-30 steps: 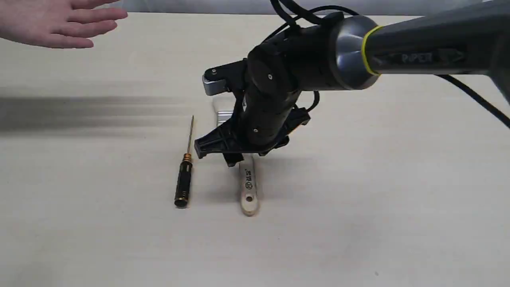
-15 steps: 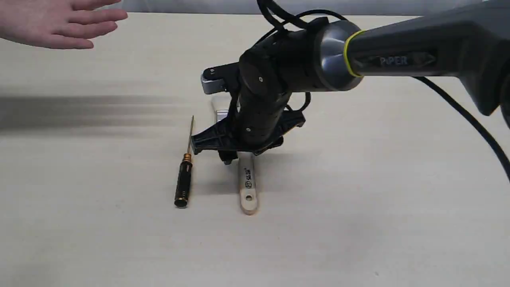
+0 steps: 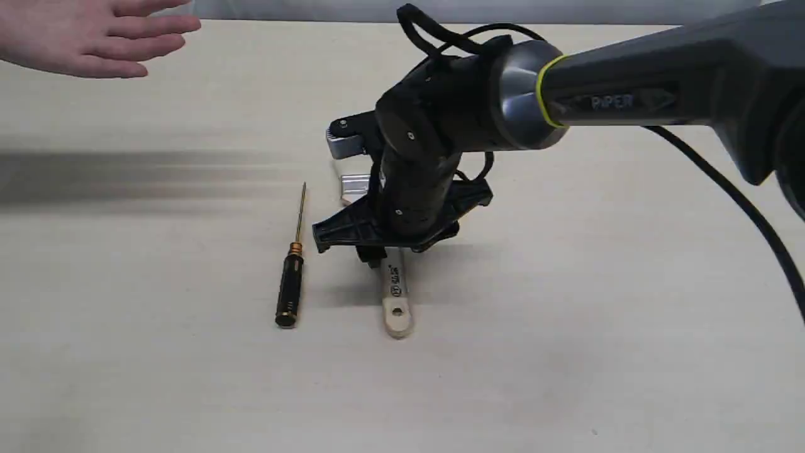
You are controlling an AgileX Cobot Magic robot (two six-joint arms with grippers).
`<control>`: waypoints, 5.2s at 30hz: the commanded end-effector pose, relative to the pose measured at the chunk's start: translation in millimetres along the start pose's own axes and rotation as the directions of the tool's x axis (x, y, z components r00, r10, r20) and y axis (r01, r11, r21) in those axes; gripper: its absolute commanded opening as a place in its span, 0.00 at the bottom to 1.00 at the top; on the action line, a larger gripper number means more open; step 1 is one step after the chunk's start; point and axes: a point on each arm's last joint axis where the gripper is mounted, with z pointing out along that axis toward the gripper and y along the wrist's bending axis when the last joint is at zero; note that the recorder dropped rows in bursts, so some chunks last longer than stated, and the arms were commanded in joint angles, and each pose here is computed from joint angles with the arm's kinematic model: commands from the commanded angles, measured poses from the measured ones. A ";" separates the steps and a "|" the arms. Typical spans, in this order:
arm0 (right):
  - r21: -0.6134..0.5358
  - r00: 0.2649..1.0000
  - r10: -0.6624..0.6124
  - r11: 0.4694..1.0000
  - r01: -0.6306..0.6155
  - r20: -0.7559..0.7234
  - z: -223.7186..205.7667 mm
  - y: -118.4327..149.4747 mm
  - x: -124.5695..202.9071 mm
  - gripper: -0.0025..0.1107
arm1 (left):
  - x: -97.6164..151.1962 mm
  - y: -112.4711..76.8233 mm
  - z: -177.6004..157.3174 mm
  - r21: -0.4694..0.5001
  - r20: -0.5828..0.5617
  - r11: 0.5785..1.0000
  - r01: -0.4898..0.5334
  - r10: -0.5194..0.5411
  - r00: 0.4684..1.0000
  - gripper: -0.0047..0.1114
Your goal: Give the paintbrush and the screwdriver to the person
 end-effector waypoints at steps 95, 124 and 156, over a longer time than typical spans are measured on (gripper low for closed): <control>-0.092 0.973 -0.231 0.969 0.231 0.002 -1.0 22.7 8.7 0.06 | -0.3 -0.5 0.0 0.007 0.010 1.000 0.005 -0.005 1.000 0.04; -0.355 0.824 -0.160 0.846 0.398 0.544 -192.6 53.9 -46.8 0.06 | -0.4 -0.4 0.0 0.006 0.011 1.000 0.002 -0.002 1.000 0.04; -0.322 0.766 -0.340 0.759 0.566 0.546 -186.8 71.4 -66.1 0.39 | -0.4 -0.5 0.0 0.007 0.011 1.000 0.005 -0.005 1.000 0.04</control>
